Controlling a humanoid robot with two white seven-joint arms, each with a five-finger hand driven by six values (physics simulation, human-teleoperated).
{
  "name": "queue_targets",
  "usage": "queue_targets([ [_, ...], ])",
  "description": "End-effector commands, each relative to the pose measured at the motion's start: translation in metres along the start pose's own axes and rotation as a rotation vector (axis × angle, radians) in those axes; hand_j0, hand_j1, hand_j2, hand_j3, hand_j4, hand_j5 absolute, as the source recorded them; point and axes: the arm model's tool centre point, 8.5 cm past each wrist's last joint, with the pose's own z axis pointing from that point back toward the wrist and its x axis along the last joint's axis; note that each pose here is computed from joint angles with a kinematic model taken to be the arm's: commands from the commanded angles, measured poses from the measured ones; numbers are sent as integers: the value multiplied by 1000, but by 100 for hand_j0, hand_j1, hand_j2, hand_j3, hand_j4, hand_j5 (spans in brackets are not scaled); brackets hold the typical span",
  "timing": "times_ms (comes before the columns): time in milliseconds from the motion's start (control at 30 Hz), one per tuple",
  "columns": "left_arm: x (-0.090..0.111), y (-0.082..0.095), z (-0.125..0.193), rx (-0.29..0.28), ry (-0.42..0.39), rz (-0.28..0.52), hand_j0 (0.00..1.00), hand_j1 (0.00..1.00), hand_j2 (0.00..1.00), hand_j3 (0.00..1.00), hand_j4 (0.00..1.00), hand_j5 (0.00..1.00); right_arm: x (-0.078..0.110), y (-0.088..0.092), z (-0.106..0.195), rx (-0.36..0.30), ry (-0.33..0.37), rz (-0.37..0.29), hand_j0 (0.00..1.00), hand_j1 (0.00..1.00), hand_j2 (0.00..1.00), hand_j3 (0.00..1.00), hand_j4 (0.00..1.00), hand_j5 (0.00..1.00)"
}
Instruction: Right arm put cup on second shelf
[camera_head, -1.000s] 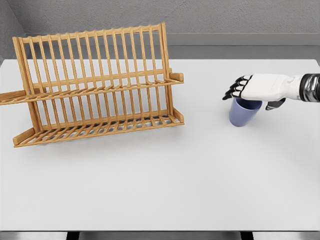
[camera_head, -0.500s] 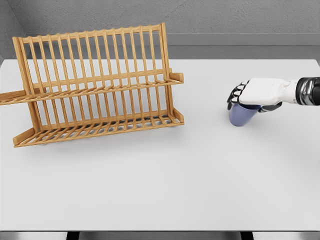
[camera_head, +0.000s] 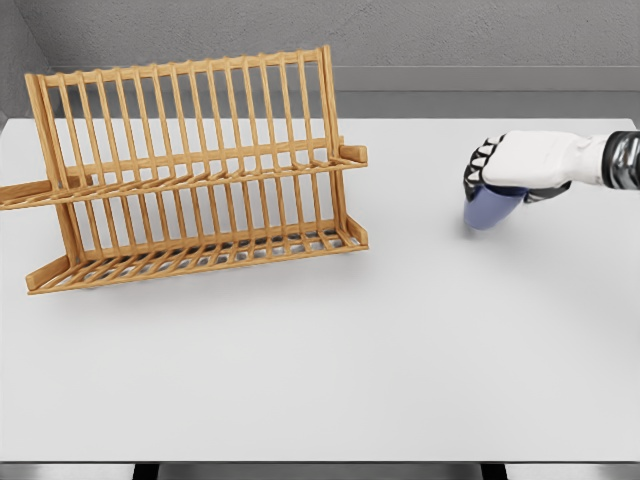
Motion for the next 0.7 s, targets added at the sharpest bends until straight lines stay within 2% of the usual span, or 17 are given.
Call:
queue_targets([
  [0, 0, 0, 0, 0, 1, 0, 100, 100, 100, 100, 100, 100, -5, -8, 7, -29, 21, -2, 62, 62, 62, 62, 62, 62],
  [167, 0, 0, 0, 0, 0, 0, 100, 100, 100, 100, 100, 100, -15, -27, 18, -72, 54, 18, 63, 63, 63, 63, 63, 63],
  [300, 0, 0, 0, 0, 1, 0, 100, 100, 100, 100, 100, 100, -17, -35, 22, -89, 62, 29, 63, 63, 63, 63, 63, 63],
  [400, 0, 0, 0, 0, 0, 0, 100, 100, 100, 100, 100, 100, -21, -49, 27, -111, 75, 51, 63, 63, 63, 63, 63, 63],
  [600, 0, 0, 0, 0, 0, 0, 100, 100, 100, 100, 100, 100, -21, -71, 30, -156, 80, 81, 63, 63, 63, 63, 63, 63],
  [667, 0, 0, 0, 0, 0, -1, 100, 100, 100, 100, 100, 100, -14, -79, 30, -169, 66, 108, 63, 63, 63, 63, 63, 63],
])
